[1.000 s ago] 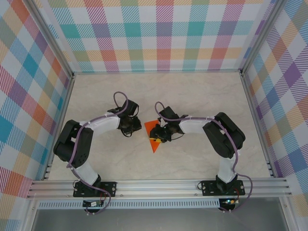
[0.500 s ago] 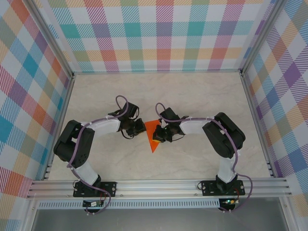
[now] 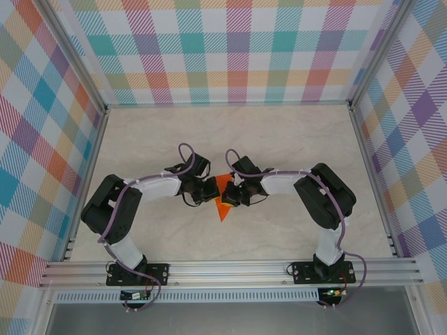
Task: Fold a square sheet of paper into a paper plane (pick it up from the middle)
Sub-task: Third fold the triangle at the center of the table.
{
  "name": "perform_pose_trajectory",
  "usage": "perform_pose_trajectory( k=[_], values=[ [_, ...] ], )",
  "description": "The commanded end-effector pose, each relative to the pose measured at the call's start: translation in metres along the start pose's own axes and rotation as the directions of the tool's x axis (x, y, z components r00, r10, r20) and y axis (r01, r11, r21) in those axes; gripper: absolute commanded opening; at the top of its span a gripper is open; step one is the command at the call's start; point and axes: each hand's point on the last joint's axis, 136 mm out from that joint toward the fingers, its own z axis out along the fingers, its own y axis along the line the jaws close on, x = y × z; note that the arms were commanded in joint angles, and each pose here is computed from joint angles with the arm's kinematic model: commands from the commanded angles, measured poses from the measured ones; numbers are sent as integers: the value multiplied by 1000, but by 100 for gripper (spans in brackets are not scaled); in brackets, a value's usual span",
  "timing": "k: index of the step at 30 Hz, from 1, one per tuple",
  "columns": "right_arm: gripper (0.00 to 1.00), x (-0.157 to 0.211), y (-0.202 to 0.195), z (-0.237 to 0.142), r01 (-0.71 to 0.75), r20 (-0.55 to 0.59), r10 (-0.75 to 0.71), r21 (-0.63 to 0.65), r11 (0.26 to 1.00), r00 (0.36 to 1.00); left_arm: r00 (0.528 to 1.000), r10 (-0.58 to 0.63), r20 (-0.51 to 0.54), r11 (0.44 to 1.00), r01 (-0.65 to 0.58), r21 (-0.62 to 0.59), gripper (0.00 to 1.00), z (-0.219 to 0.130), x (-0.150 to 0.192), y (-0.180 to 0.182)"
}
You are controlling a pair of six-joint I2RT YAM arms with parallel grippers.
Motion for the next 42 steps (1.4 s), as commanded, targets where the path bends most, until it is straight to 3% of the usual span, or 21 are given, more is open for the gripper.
perform_pose_trajectory(
  k=[1,30,37,42],
  values=[
    [0,11,-34,9,-45,-35,50,119,992,998,999,-11,-38,1000,10,-9,0,7,12,3],
    [0,8,-21,8,-37,-29,39,73,997,999,998,-24,-62,989,15,-148,0,21,25,39],
    [2,-4,19,-16,52,22,-52,-15,999,998,997,-22,-70,983,8,-182,0,18,27,45],
    [7,-6,13,-30,73,70,-76,52,996,995,998,-19,-67,983,7,-181,0,17,26,43]
  ],
)
